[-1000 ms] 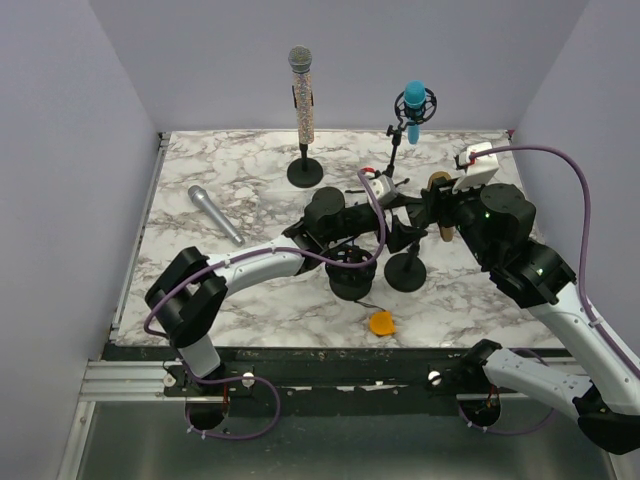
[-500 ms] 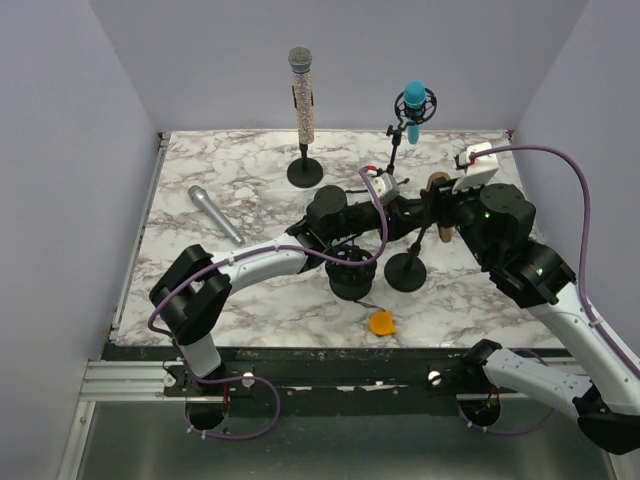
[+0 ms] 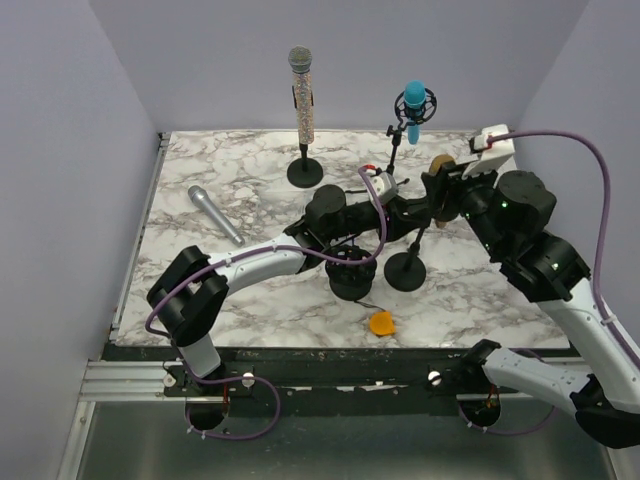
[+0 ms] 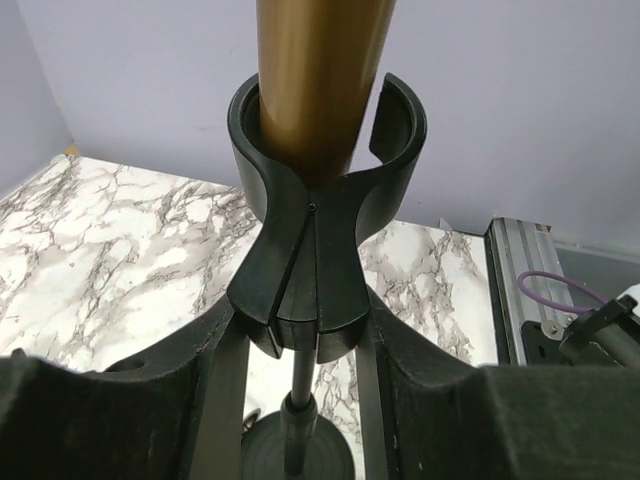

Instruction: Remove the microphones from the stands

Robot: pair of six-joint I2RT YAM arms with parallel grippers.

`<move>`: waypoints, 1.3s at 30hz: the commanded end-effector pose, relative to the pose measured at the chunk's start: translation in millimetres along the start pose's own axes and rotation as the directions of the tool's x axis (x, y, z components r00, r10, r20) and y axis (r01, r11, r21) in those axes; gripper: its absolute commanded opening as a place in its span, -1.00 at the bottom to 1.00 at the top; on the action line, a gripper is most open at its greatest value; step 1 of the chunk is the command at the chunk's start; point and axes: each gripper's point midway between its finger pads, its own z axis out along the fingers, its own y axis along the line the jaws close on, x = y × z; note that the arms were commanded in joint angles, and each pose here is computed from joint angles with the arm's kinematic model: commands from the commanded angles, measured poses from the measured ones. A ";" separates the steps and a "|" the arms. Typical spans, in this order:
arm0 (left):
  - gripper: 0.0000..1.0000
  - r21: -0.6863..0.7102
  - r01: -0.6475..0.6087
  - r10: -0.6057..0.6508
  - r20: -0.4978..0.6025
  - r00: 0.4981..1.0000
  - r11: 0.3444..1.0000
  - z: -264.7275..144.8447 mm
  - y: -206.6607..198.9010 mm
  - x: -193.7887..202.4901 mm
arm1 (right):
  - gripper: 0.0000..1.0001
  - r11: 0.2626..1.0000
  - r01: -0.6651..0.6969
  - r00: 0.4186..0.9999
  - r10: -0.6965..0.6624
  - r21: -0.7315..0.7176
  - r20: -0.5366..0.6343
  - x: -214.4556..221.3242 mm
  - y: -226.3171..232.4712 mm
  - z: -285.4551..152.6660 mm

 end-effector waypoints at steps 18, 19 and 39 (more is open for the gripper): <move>0.96 -0.092 0.086 -0.095 -0.088 0.992 0.992 -19.9 -5.7 -24.7 | -0.99 0.935 -0.321 0.821 0.354 -0.150 0.448 -177.2 -34.6 -118.3; 0.97 -0.101 0.079 -0.087 -0.080 0.993 0.992 -25.1 -7.9 -33.4 | -0.99 0.931 -0.323 0.826 0.365 -0.170 0.429 -175.5 -30.0 -117.8; 0.83 0.060 0.472 -0.470 -0.043 0.881 0.879 -127.7 -127.8 -133.8 | -0.98 0.421 -0.386 0.899 0.371 -0.821 -0.232 -106.3 145.4 -135.3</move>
